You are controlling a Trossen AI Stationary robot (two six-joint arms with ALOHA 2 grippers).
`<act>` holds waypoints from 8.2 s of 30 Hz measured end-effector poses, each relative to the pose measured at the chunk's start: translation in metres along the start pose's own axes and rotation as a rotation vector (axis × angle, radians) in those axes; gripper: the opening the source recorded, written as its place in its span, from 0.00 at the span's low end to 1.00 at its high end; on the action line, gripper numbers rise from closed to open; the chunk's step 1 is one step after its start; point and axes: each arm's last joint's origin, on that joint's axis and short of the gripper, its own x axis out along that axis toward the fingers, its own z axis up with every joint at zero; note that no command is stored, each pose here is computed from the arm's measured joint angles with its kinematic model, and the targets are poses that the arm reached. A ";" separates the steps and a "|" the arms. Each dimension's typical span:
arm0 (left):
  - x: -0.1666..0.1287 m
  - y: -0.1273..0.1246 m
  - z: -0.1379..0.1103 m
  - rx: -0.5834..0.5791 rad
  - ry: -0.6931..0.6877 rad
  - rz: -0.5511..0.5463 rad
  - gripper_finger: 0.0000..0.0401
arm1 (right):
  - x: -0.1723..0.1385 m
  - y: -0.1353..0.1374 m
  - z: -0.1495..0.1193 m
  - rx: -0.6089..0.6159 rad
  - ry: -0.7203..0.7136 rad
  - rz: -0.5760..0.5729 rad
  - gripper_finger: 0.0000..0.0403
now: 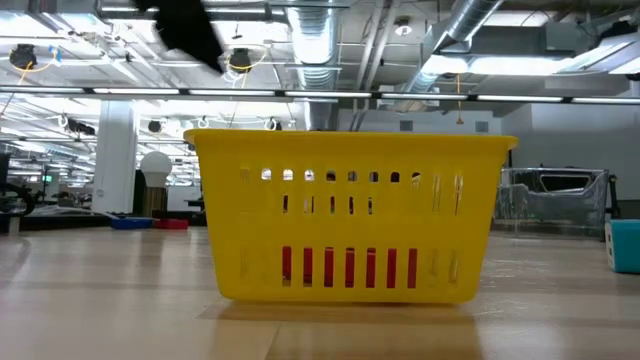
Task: Pick & Place Office items
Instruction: Put the black digital timer into the yellow bin
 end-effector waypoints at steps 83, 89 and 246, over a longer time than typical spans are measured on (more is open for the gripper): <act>0.095 0.254 -0.012 -0.184 0.637 0.434 0.73 | 0.004 -0.002 0.003 -0.044 -0.027 -0.025 0.50; 0.096 0.249 -0.009 -0.101 0.640 0.493 0.73 | 0.004 -0.002 0.003 -0.049 -0.025 -0.025 0.50; 0.131 0.296 -0.028 -0.309 0.752 0.310 0.62 | -0.003 0.001 -0.001 -0.029 -0.024 0.004 0.50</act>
